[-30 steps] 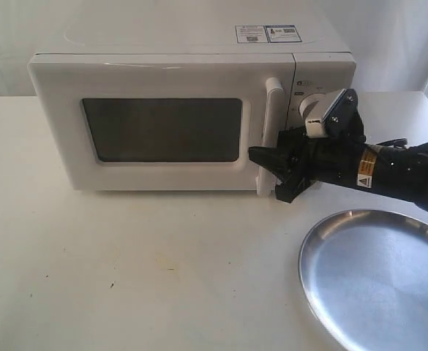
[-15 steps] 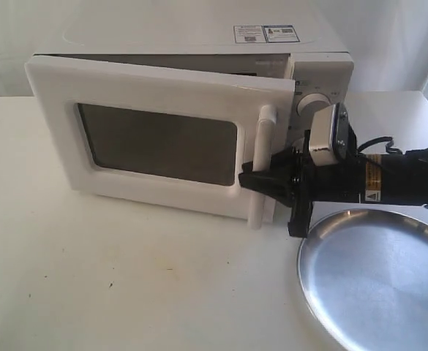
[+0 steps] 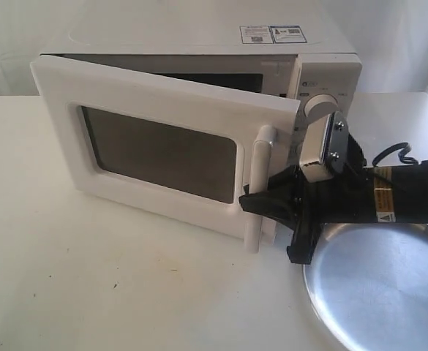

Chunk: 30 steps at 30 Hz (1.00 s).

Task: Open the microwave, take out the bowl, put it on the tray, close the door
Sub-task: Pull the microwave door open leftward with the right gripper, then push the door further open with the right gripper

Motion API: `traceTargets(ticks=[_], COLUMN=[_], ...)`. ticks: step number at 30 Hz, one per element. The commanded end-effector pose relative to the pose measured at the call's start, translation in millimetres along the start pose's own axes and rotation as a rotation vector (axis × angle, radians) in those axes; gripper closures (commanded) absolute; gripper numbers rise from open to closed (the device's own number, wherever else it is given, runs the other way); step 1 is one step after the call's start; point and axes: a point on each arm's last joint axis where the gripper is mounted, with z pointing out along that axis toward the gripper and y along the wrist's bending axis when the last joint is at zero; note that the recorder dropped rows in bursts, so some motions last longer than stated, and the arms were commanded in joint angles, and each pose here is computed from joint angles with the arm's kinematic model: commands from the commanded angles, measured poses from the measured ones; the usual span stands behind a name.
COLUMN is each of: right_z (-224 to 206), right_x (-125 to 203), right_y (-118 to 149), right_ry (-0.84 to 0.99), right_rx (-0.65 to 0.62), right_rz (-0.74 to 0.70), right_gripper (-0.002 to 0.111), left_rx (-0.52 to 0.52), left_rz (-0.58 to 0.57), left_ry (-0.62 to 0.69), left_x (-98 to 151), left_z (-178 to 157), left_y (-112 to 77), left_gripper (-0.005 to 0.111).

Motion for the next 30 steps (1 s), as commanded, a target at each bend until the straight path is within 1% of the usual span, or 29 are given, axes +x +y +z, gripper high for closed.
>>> traceTargets(ticks=[1, 2, 3, 4, 5, 6, 7, 8, 9, 11, 12, 14, 15, 18, 22, 24, 26, 29, 30], right_z=[-20.9, -22.3, -23.7, -25.0, -25.9, -26.9, -28.4, -29.8, -31.7, -36.3, -38.7, -42.5, -44.4, -52.9, -67.9, -73.6, -81.1, -93.7, -95.9], right_x=[-18.5, -20.8, -23.7, -26.3, -27.9, -29.6, -31.6, -33.3, -35.6, -41.7, -44.4, -49.7, -53.4, -68.4, -95.5, -102.4, -106.8, -104.6, -101.4], right_y=[19.6, 22.9, 25.3, 26.7, 27.5, 28.1, 29.6, 31.5, 34.2, 41.8, 46.2, 51.6, 54.0, 59.4, 63.9, 57.1, 46.2, 27.6, 22.9], right_ry=[-0.019, -0.026, -0.041, -0.05, -0.054, -0.055, -0.055, -0.055, -0.056, -0.073, -0.081, -0.082, -0.09, -0.148, -0.298, -0.307, -0.3, -0.253, -0.223], right_rx=[-0.085, -0.11, -0.128, -0.132, -0.134, -0.132, -0.135, -0.144, -0.158, -0.206, -0.237, -0.241, -0.237, -0.192, -0.069, 0.076, 0.259, 0.53, 0.586], right_rz=[-0.022, -0.027, -0.036, -0.03, -0.019, 0.002, 0.015, 0.016, 0.008, -0.008, -0.035, -0.114, -0.13, -0.168, -0.206, -0.187, -0.135, -0.025, -0.003], right_gripper=[0.091, 0.084, 0.074, 0.064, 0.057, 0.051, 0.05, 0.053, 0.058, 0.073, 0.082, 0.1, 0.107, 0.108, 0.108, 0.108, 0.108, 0.108, 0.108], left_rx=[0.002, 0.002, 0.002, 0.002, 0.002, 0.002, 0.002, 0.002, 0.002, 0.002, 0.002, 0.002, 0.002, 0.002, 0.002, 0.002, 0.002, 0.002, 0.002], left_rz=[-0.01, -0.01, -0.01, -0.01, -0.01, -0.01, -0.01, -0.01, -0.01, -0.01, -0.01, -0.01, -0.01, -0.01, -0.01, -0.01, -0.01, -0.01, -0.01], left_ry=[-0.005, -0.005, -0.005, -0.005, -0.005, -0.005, -0.005, -0.005, -0.005, -0.005, -0.005, -0.005, -0.005, -0.005, -0.005, -0.005, -0.005, -0.005, -0.005], left_x=[-0.6, -0.6, -0.6, -0.6, -0.6, -0.6, -0.6, -0.6, -0.6, -0.6, -0.6, -0.6, -0.6, -0.6, -0.6, -0.6, -0.6, -0.6, -0.6], left_z=[-0.2, -0.2, -0.2, -0.2, -0.2, -0.2, -0.2, -0.2, -0.2, -0.2, -0.2, -0.2, -0.2, -0.2, -0.2, -0.2, -0.2, -0.2, -0.2], left_y=[-0.1, -0.1, -0.1, -0.1, -0.1, -0.1, -0.1, -0.1, -0.1, -0.1, -0.1, -0.1, -0.1, -0.1, -0.1, -0.1, -0.1, -0.1, -0.1], left_gripper=[0.107, 0.107, 0.107, 0.107, 0.107, 0.107, 0.107, 0.107, 0.107, 0.107, 0.107, 0.107, 0.107, 0.107, 0.107, 0.107, 0.107, 0.107, 0.107])
